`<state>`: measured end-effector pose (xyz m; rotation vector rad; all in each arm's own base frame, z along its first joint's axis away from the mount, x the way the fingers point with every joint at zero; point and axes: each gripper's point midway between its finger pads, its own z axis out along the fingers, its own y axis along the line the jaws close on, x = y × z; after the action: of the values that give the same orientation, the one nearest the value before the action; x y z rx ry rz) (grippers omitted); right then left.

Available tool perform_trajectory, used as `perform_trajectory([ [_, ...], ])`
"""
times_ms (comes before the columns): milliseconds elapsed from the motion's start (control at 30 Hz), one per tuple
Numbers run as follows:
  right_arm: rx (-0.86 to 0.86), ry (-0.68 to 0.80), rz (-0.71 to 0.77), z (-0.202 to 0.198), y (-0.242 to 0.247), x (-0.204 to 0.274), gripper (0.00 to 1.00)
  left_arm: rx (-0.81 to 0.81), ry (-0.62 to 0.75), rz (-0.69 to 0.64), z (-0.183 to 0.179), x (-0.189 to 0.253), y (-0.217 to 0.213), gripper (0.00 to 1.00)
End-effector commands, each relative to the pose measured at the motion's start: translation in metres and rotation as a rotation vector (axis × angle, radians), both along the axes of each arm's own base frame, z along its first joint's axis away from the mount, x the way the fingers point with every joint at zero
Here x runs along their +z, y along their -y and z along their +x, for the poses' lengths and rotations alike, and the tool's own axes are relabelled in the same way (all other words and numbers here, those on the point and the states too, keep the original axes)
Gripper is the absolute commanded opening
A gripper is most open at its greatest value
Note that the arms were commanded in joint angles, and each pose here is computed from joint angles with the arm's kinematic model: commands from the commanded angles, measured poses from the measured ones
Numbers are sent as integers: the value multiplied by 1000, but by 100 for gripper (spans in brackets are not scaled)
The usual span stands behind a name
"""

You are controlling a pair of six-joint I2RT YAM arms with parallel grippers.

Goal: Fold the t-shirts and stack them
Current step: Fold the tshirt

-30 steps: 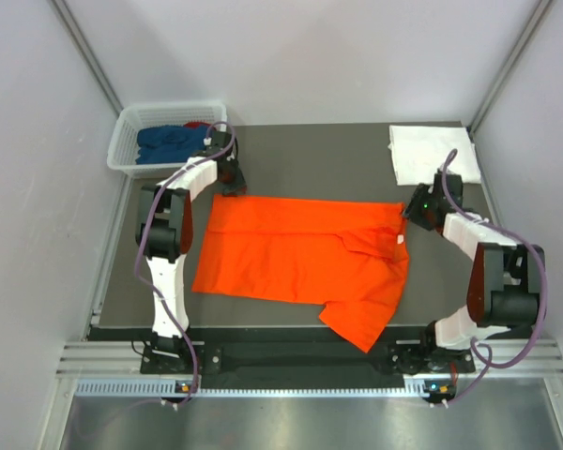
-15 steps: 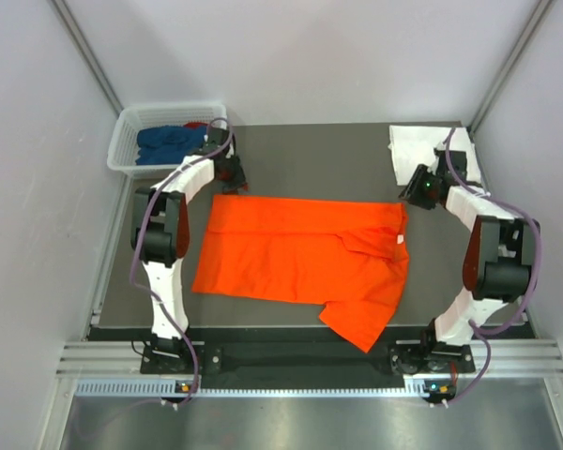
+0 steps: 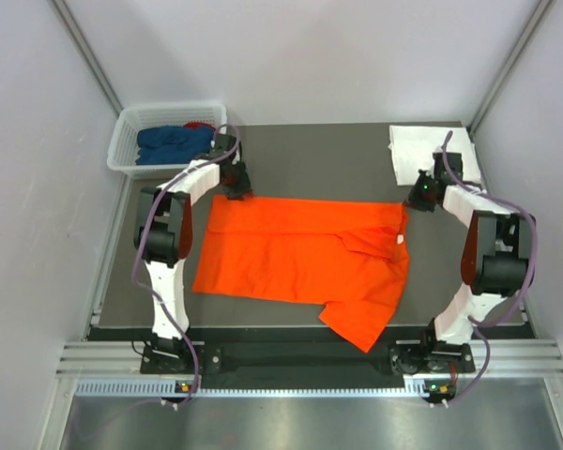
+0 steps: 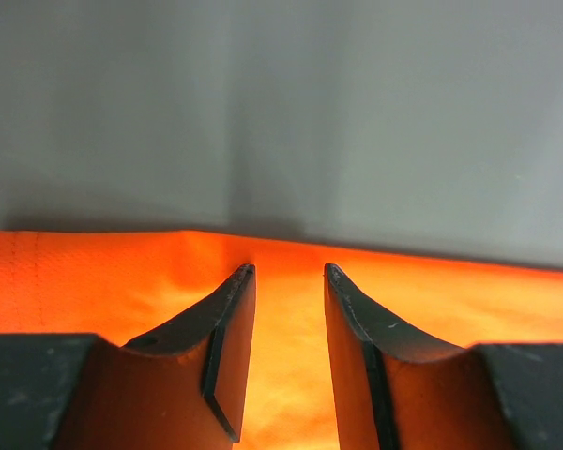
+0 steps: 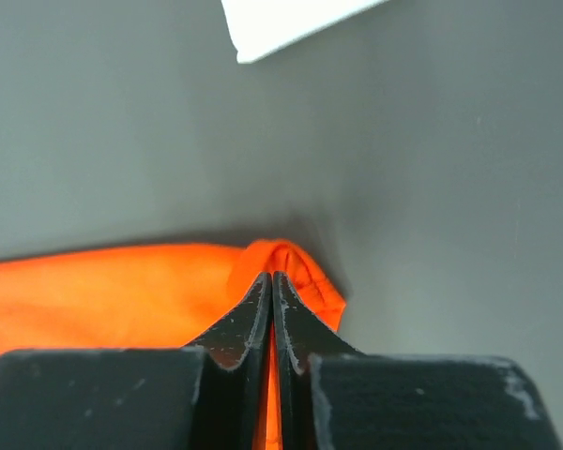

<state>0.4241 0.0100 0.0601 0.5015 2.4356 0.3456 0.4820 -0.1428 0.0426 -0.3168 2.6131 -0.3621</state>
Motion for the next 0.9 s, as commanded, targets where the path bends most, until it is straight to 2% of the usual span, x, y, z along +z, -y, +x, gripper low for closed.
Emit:
perform_trajectory([
  [0,-29,59,-29,6,4,6,0,48,-12,61,4,-17,-12,40],
  [100,-48,61,-36,-1,9,2,0,72,-37,109,1,-27,-22,40],
  [300,-52,90,-12,-6,8,7,0,69,-46,104,-2,-30,-22,40],
  [333,-62,78,-11,-8,9,7,1,69,-39,101,-1,-28,-21,40],
  [367,-82,80,-5,-8,10,12,9,70,-38,100,-1,-27,-21,40],
  [400,-96,87,-5,-5,11,17,12,69,-37,98,-1,-26,-21,40],
  [500,-142,84,3,-6,14,26,17,71,-31,96,-1,-23,-21,40],
  [867,-156,124,63,11,1,37,27,76,-32,93,-2,-23,-21,40],
])
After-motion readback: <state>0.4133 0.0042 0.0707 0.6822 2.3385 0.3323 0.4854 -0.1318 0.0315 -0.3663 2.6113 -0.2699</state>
